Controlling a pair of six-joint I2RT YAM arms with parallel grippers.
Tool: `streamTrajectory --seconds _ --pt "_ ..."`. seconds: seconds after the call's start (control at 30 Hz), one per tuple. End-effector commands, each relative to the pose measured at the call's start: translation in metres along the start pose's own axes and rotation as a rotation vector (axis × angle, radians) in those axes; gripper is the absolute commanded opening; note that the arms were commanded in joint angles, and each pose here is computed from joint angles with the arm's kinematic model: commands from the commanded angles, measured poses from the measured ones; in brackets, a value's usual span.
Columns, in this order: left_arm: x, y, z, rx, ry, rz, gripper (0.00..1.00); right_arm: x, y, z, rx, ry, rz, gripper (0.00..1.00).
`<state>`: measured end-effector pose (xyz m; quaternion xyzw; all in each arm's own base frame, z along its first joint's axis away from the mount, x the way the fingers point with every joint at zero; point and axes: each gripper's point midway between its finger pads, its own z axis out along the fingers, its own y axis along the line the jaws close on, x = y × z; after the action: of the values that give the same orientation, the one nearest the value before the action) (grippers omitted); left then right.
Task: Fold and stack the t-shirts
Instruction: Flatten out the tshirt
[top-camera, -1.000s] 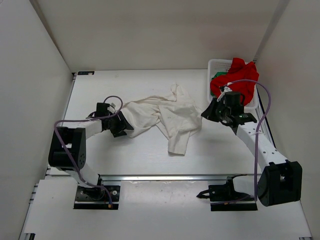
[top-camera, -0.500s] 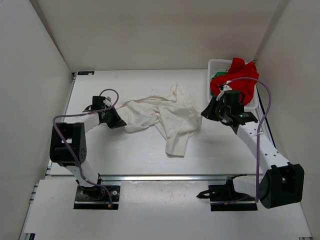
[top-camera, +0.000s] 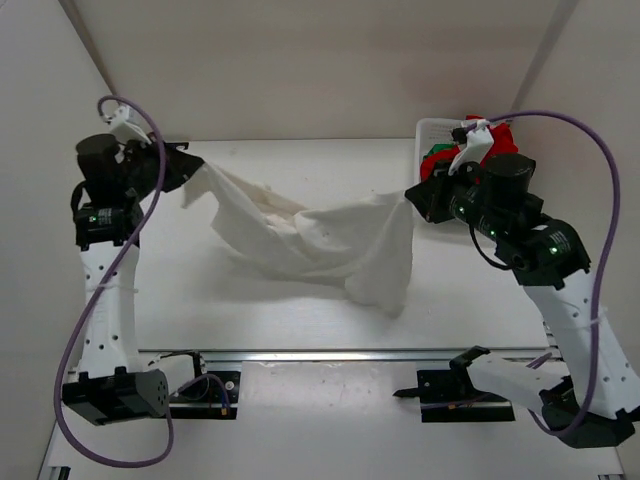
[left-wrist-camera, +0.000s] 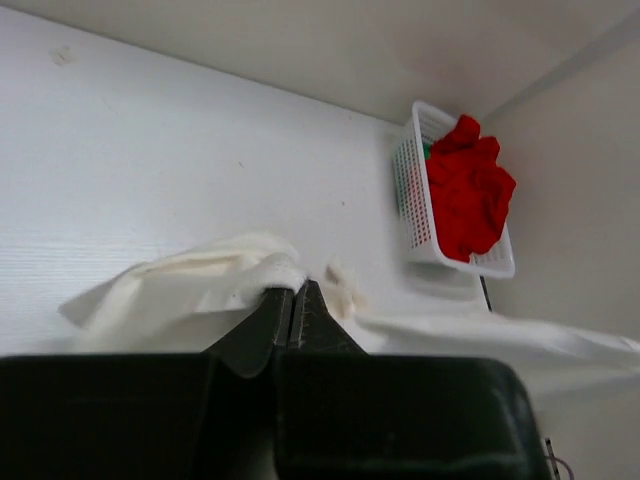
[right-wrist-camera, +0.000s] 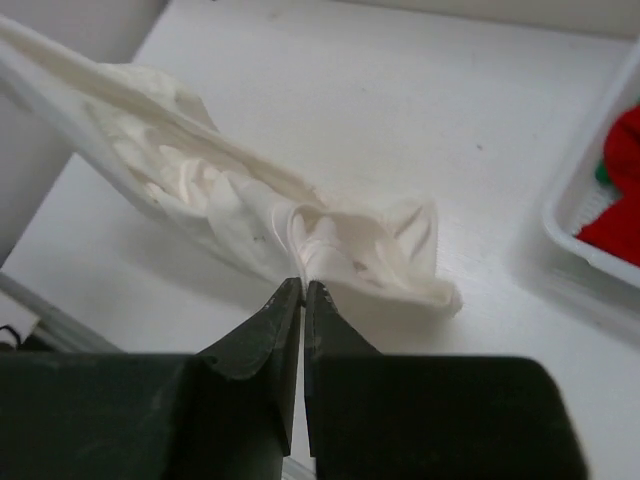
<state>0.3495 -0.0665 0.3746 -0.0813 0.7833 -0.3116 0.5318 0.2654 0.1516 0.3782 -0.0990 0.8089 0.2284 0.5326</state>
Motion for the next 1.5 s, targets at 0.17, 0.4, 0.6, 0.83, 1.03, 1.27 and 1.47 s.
streamTrajectory --seconds 0.17,0.4,0.6,0.83,1.03,1.27,1.47 --pt "-0.013 0.02 -0.003 -0.032 0.034 -0.067 0.0 -0.038 0.005 -0.029 0.055 -0.098 -0.071 0.0" --pt "0.073 0.157 0.139 -0.346 0.293 -0.173 0.0 0.088 -0.116 0.161 0.026 0.259 0.285 0.0" --pt "0.049 0.166 0.182 -0.415 0.309 -0.104 0.21 0.061 -0.15 0.227 0.147 0.329 0.284 0.02" --pt "0.044 0.132 0.144 -0.298 0.14 -0.17 0.5 0.009 -0.114 0.183 0.127 0.147 0.173 0.43" --pt "0.131 0.147 0.079 -0.323 0.198 -0.277 0.49 0.087 -0.073 0.129 0.03 0.105 0.256 0.52" --pt "0.199 0.191 0.007 -0.514 0.225 -0.311 0.25 0.192 -0.027 0.084 -0.034 0.251 0.202 0.35" --pt "0.262 0.238 -0.025 -0.705 0.346 -0.331 0.37 0.236 -0.004 0.061 -0.101 0.308 0.203 0.35"
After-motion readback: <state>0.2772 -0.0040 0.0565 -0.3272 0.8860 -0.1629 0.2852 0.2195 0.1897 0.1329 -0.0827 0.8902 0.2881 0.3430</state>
